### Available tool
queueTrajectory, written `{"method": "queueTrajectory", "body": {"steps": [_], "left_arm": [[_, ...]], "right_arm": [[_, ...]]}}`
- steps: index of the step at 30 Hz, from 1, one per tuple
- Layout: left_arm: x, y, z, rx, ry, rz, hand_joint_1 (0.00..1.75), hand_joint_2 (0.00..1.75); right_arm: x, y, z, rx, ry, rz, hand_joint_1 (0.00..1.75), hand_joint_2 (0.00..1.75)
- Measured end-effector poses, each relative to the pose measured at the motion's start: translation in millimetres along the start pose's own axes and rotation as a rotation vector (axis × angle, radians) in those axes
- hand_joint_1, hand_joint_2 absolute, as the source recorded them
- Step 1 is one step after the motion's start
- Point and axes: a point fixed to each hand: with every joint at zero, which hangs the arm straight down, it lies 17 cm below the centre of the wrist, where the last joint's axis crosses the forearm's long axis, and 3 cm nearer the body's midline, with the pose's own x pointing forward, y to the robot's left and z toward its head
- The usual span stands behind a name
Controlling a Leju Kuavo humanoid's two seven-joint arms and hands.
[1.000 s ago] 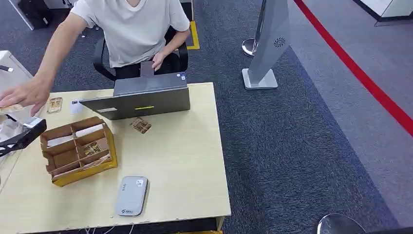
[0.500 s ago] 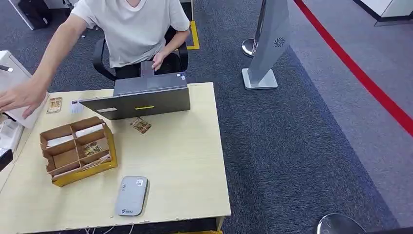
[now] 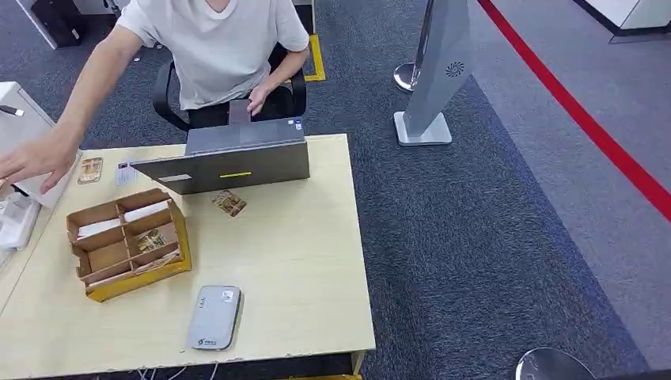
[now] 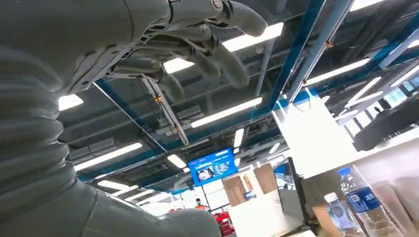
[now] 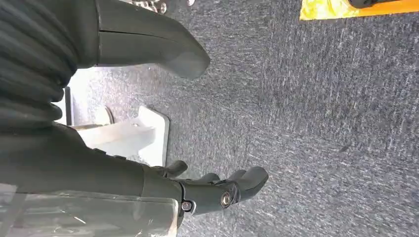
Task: Pass the card to the sensor for recognition and then transmit it.
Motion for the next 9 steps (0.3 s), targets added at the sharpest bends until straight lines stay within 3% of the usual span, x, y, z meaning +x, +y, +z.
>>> {"method": "queueTrajectory", "body": {"steps": [9], "left_arm": [[-8.0,1.2,1.2,0.003,0.013,-0.008,0.00,1.75]], "right_arm": [[2.0,-1.0,0.1,-0.002,-0.005,0.007,0.00,1.75]]}}
